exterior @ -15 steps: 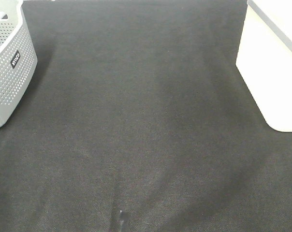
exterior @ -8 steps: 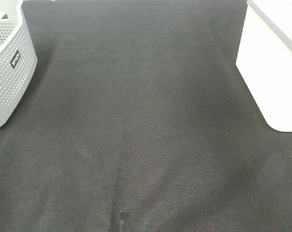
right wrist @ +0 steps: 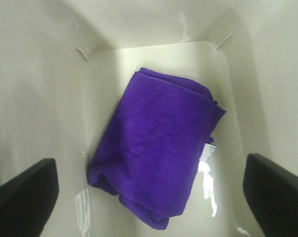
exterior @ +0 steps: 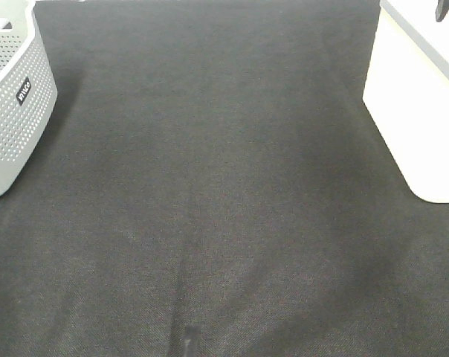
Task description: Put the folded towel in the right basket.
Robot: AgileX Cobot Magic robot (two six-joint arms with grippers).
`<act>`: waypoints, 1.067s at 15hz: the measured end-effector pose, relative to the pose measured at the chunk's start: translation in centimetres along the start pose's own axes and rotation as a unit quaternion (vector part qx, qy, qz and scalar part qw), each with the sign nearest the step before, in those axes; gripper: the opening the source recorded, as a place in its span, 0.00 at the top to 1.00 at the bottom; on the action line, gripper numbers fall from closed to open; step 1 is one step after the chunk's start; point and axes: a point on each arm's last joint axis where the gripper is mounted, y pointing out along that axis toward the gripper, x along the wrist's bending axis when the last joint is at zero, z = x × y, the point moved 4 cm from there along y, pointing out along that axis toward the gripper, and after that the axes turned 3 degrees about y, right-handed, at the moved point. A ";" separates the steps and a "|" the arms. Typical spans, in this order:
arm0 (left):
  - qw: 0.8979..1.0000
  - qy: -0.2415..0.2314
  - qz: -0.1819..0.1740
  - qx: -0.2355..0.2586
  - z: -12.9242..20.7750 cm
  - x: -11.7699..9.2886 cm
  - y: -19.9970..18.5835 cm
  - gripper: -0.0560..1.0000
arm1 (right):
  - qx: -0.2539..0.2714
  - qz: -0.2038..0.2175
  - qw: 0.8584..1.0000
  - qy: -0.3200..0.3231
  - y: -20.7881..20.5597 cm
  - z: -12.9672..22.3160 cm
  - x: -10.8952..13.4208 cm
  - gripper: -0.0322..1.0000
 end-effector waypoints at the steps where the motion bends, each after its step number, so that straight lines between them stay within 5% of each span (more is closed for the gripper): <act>1: 1.000 0.000 0.000 0.000 0.0 0.0 0.0 0.01 | -0.002 -0.012 1.000 0.005 -0.3 0.0 0.3 0.03; 4: 1.000 0.000 0.000 0.000 0.0 0.0 0.0 0.01 | -0.058 -0.082 0.995 0.017 -6.8 -1.1 1.4 0.03; 9: 1.000 0.000 0.000 0.000 0.0 0.0 0.0 0.01 | -0.099 -0.103 0.990 0.025 -14.1 0.3 1.1 0.03; 14: 1.000 0.000 0.000 0.000 0.0 0.0 0.0 0.01 | -0.032 -0.114 0.993 0.024 -18.0 9.4 0.9 0.03; 16: 1.000 0.000 0.000 0.000 0.0 0.0 0.0 0.01 | -0.047 -0.115 0.992 0.012 -20.5 14.4 0.6 0.03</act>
